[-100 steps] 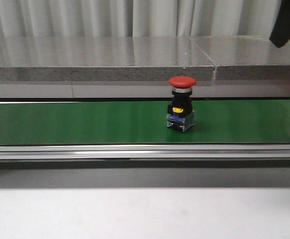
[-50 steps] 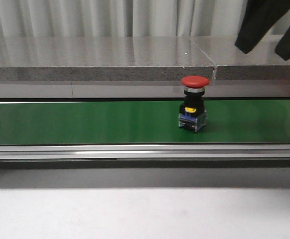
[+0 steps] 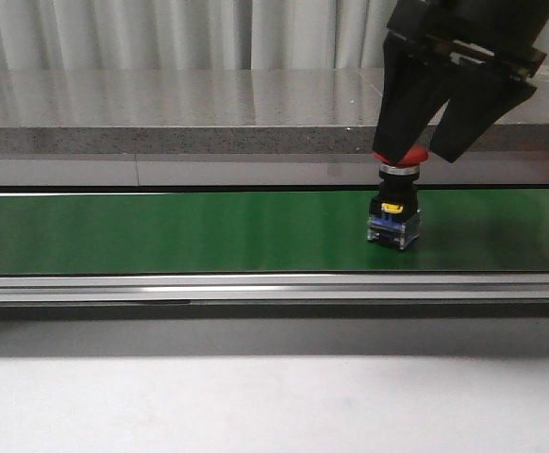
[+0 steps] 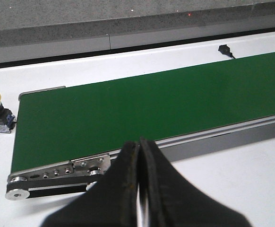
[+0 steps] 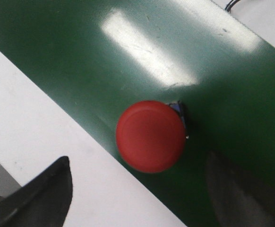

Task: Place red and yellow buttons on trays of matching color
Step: 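Lift the red button off the belt with the right gripper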

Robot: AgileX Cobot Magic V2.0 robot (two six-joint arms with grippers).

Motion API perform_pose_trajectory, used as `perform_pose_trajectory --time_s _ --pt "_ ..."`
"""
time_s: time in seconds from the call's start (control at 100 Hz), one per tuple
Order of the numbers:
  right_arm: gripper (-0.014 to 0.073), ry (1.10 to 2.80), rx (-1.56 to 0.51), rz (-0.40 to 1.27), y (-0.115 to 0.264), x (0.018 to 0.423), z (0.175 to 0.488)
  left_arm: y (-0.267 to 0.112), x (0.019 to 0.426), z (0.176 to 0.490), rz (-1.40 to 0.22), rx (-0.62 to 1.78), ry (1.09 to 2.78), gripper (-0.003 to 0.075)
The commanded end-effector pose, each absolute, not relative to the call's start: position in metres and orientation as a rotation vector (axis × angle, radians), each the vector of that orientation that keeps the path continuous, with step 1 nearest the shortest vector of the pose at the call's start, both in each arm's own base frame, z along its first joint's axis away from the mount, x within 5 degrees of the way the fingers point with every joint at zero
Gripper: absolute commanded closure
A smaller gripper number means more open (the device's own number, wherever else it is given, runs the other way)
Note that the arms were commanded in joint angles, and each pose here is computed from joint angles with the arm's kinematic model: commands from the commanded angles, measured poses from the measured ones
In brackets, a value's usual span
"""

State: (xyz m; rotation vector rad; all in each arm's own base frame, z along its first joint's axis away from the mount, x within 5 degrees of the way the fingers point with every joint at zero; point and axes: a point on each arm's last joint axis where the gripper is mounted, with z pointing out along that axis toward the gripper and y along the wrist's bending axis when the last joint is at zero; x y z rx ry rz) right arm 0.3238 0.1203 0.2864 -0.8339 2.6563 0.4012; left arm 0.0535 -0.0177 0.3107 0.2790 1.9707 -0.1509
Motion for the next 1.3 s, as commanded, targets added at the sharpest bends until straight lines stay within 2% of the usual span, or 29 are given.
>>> perform_pose_trajectory --time_s 0.0,0.13,0.18,0.35,0.44,0.58,0.68,0.84,1.07,1.29 --pt "0.0021 2.558 -0.824 0.405 0.122 0.327 0.305 -0.019 0.055 0.324 -0.174 0.260 1.888 0.0741" --pt "0.0048 2.546 -0.825 0.348 0.121 0.333 0.299 -0.019 0.055 0.324 -0.174 0.260 1.888 0.0741" --pt "0.0099 2.535 -0.823 0.334 0.120 0.335 0.300 -0.019 0.055 0.324 -0.174 0.260 1.888 0.0741" --pt "0.0347 2.534 -0.816 0.316 0.119 0.336 0.299 -0.019 0.055 0.324 -0.174 0.260 1.888 0.0741" --pt "0.0410 2.536 -0.789 0.321 0.119 0.336 0.300 -0.019 0.055 0.324 -0.174 0.260 1.888 0.0741" --pt "0.0410 2.531 -0.632 0.294 0.113 0.333 0.314 -0.019 0.055 0.324 -0.174 0.260 1.888 0.0741" --pt "0.0410 2.526 -0.433 0.256 0.099 0.330 0.328 -0.019 0.055 0.324 -0.174 0.260 1.888 0.0741" --pt "0.0410 2.501 -0.233 0.180 0.071 0.325 0.346 -0.019 0.055 0.324 -0.174 0.260 1.888 0.0741" --pt "0.0410 2.452 -0.012 0.100 0.015 0.320 0.363 -0.019 0.055 0.324 -0.174 0.260 1.888 0.0741" --pt "0.0410 2.411 0.301 0.016 -0.056 0.315 0.366 -0.019 0.055 0.324 -0.174 0.260 1.888 0.0741"
